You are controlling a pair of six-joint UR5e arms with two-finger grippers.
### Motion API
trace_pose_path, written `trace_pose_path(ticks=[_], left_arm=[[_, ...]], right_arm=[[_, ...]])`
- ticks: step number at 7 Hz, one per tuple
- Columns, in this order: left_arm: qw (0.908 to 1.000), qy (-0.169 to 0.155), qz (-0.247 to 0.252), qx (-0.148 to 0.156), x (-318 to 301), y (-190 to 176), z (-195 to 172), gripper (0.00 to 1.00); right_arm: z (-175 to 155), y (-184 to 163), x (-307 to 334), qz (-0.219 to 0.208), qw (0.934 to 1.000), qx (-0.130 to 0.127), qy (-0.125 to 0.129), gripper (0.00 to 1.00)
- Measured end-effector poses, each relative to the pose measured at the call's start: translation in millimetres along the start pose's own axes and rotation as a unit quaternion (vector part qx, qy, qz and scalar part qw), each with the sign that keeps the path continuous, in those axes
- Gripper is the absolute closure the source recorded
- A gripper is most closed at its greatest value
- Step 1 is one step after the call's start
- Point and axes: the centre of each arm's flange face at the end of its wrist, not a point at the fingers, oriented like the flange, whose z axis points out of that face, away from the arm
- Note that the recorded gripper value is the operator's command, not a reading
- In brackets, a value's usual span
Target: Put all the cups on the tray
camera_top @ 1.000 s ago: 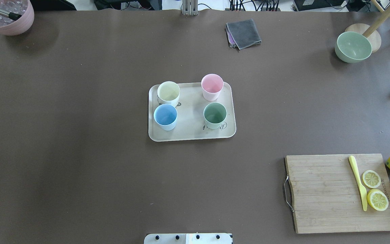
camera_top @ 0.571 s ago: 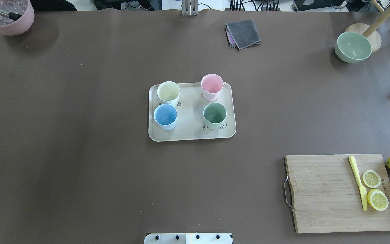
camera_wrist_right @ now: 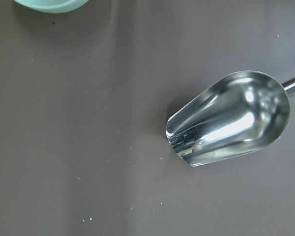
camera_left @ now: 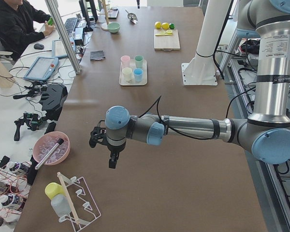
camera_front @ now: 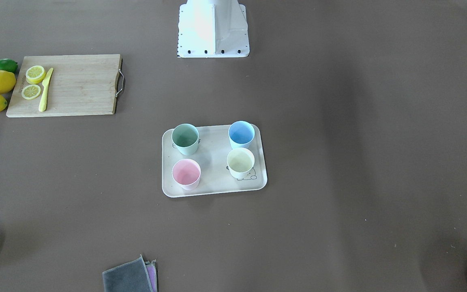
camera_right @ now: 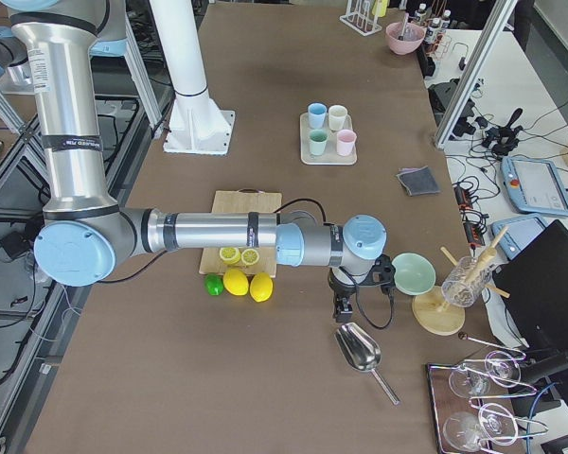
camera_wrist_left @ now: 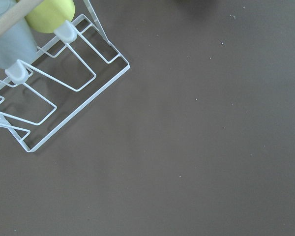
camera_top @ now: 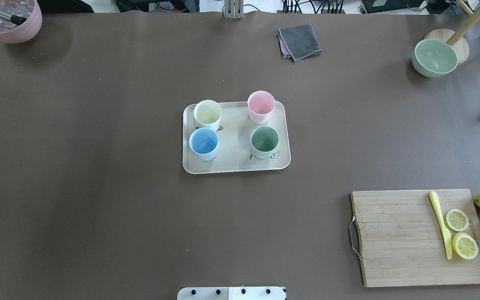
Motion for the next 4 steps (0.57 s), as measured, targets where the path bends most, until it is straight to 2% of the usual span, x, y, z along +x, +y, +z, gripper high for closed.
trace_pose_path(ticks=[4], left_arm=[[1.0000,-0.001,0.001,0.001,0.9,-1.0,-1.0,0.02]], right_arm=[[-3.2,-0.5,0.4,0.000,1.0000,0.003,0.001,0.00]])
